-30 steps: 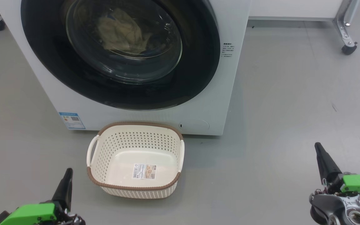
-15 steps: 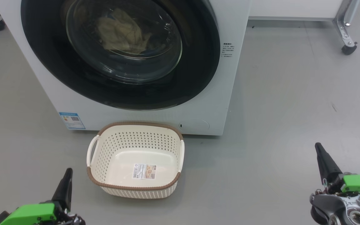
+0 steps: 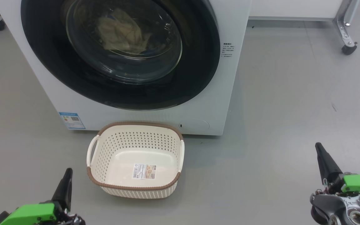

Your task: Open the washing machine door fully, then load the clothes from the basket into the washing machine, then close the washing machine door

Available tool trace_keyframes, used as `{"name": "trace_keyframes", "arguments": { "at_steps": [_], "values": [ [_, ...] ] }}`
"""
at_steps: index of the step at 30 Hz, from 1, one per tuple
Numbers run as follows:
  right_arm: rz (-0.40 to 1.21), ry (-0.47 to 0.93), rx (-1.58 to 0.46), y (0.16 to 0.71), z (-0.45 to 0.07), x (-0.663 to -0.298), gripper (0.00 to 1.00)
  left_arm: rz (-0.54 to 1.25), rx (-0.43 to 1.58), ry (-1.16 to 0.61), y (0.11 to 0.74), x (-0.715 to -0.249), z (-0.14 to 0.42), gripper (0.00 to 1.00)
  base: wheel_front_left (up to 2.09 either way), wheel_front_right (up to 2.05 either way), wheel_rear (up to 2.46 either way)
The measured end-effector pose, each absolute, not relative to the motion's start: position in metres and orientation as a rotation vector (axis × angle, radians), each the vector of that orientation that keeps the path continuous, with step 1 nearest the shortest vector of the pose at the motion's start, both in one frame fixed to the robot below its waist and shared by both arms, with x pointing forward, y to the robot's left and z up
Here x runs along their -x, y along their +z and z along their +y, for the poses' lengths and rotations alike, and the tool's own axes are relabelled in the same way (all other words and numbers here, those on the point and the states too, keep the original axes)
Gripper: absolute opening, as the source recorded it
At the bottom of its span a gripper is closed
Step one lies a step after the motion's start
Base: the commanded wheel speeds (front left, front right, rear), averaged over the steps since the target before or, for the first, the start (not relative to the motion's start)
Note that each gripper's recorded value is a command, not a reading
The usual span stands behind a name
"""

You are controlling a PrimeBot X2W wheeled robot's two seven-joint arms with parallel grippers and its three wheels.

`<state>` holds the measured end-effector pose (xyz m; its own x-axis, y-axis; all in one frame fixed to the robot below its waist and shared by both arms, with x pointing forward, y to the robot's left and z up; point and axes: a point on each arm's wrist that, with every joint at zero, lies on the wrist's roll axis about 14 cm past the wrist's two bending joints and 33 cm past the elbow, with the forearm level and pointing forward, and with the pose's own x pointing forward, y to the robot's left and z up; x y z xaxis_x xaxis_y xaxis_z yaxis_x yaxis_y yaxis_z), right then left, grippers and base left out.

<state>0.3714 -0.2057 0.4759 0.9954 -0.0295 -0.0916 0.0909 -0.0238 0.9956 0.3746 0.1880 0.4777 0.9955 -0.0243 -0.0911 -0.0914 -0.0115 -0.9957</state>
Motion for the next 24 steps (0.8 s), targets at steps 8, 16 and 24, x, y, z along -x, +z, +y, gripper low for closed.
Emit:
{"name": "trace_keyframes", "arguments": {
  "at_steps": [8,16,24],
  "values": [
    [0.047,-0.097,-1.592,0.4759,-0.2060,-0.3714,0.00,0.090,1.583,0.054,0.4777,-0.3746,0.1880,0.00,0.00,0.00,0.00],
    [0.046,-0.097,-1.592,0.4759,-0.2063,-0.3714,0.00,0.092,1.584,0.051,0.4777,-0.3746,0.1877,0.00,0.00,0.00,0.00],
    [0.048,-0.097,-1.586,0.4758,-0.2064,-0.3713,0.00,0.091,1.584,0.053,0.4778,-0.3745,0.1884,0.00,0.00,0.00,0.00]
  ]
}}
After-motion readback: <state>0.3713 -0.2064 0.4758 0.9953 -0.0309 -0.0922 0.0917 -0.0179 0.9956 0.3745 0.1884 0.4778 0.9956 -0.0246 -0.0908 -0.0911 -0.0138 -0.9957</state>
